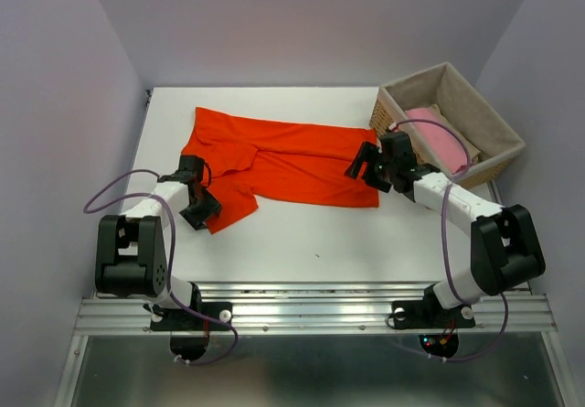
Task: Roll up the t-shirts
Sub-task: Fold the T-shirt at the center of the board.
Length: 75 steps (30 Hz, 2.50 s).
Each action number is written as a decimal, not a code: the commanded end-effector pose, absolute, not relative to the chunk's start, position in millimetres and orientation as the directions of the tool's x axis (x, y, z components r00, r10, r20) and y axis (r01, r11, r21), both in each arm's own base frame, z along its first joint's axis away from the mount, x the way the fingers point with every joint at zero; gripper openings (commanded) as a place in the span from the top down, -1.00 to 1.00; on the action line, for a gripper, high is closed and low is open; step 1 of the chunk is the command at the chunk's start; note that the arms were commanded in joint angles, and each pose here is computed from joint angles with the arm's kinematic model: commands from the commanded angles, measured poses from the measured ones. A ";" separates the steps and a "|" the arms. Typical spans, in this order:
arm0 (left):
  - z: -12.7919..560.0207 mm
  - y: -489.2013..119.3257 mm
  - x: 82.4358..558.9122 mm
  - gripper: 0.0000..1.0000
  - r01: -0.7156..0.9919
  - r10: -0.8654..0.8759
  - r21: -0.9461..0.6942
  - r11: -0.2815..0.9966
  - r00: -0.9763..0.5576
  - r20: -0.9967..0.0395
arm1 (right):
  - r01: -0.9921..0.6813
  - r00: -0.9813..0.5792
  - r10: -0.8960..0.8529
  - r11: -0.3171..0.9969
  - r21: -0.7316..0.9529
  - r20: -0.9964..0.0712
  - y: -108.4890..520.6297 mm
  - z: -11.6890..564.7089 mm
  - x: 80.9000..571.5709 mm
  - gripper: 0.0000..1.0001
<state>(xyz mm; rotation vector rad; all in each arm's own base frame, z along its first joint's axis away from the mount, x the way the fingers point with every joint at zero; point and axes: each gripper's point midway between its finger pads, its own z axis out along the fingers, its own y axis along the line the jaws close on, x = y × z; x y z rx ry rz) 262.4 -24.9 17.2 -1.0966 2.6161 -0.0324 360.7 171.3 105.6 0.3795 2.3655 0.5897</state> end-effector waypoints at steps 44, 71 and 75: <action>119.4 -63.4 274.5 1.00 -0.469 -0.677 -0.496 0.731 -0.591 -0.439 | 0.482 -0.393 0.848 0.518 0.707 -0.354 117.1 51.6 303.0 0.99; 190.2 -60.9 323.2 1.00 -0.399 -0.661 -0.530 0.748 -0.520 -0.541 | 0.432 -0.370 0.780 0.625 0.650 -0.504 104.4 106.5 325.4 0.99; 195.4 -60.4 339.7 1.00 -0.397 -0.651 -0.519 0.758 -0.519 -0.554 | 0.425 -0.376 0.766 0.643 0.637 -0.522 107.7 111.6 338.9 0.99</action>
